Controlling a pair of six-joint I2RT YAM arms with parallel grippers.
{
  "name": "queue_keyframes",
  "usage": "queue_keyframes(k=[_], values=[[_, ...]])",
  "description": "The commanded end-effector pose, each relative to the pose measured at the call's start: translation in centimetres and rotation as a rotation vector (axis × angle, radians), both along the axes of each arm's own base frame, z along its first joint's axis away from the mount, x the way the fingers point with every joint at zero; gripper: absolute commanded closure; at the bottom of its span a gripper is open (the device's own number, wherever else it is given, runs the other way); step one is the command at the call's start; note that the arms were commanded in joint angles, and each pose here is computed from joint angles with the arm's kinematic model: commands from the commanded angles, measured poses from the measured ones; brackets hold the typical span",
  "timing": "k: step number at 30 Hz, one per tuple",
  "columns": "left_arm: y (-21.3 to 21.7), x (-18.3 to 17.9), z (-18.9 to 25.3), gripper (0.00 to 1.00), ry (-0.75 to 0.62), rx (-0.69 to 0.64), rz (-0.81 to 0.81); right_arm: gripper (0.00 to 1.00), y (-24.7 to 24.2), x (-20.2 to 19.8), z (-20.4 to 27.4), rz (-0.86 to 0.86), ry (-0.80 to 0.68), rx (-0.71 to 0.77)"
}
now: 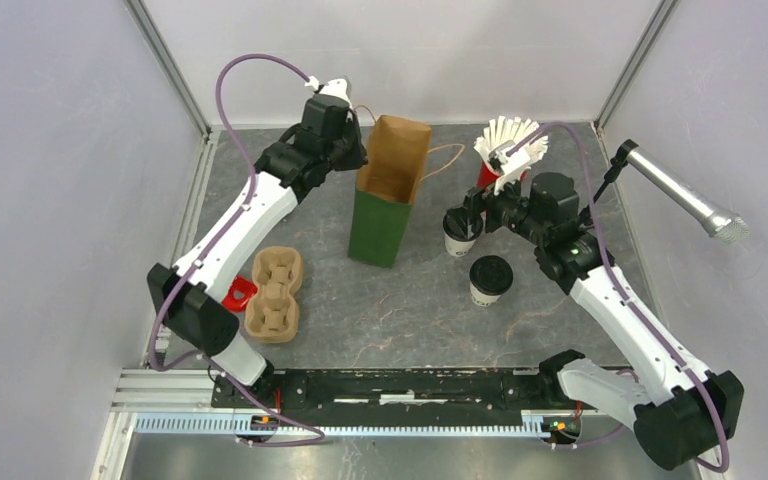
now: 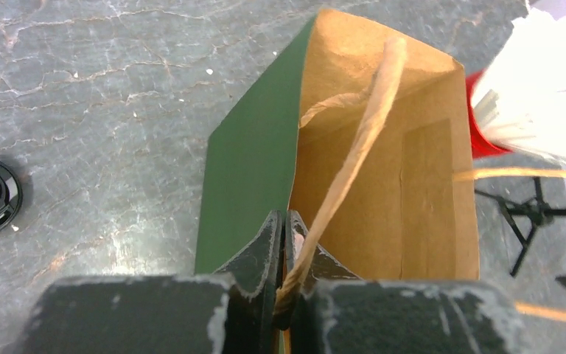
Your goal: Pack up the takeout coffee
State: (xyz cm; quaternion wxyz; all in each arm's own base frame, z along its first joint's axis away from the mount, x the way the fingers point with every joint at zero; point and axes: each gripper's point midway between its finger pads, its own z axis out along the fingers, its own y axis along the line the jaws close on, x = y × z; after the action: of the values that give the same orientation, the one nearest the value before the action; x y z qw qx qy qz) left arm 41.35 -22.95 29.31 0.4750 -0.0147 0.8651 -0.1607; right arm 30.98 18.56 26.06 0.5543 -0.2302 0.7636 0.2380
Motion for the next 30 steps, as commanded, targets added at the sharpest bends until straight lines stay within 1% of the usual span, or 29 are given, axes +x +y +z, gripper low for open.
queue_keyframes(k=[1,4,9,12,14,20,26,30], values=[[0.6,-4.8,3.9,0.98,-0.022,-0.04,-0.122,0.15,0.2,-0.8,6.6,0.008,-0.134,0.097],[0.5,-7.7,4.5,0.98,-0.001,-0.126,-0.166,0.12,-0.4,-1.0,7.2,-0.035,-0.134,0.137],[0.2,-12.2,5.4,0.98,0.007,-0.298,-0.224,0.07,-0.7,-2.0,7.5,-0.038,-0.141,0.16],[-0.4,-14.3,4.4,0.98,0.033,-0.42,-0.254,0.04,-1.6,-2.9,8.3,-0.064,-0.17,0.166],[-0.4,-15.2,3.8,0.98,0.037,-0.48,-0.243,0.02,-2.2,-3.6,9.0,-0.079,-0.199,0.176],[-0.6,-16.2,2.2,0.98,0.055,-0.535,-0.187,0.02,-3.6,-5.7,11.0,-0.099,-0.257,0.189],[-1.0,-16.8,0.5,0.98,0.036,-0.576,-0.122,0.02,-3.8,-5.9,10.4,-0.104,-0.243,0.165],[-0.4,-16.6,-0.5,0.98,0.026,-0.562,-0.072,0.02,-4.0,-5.9,9.7,-0.105,-0.225,0.139]])
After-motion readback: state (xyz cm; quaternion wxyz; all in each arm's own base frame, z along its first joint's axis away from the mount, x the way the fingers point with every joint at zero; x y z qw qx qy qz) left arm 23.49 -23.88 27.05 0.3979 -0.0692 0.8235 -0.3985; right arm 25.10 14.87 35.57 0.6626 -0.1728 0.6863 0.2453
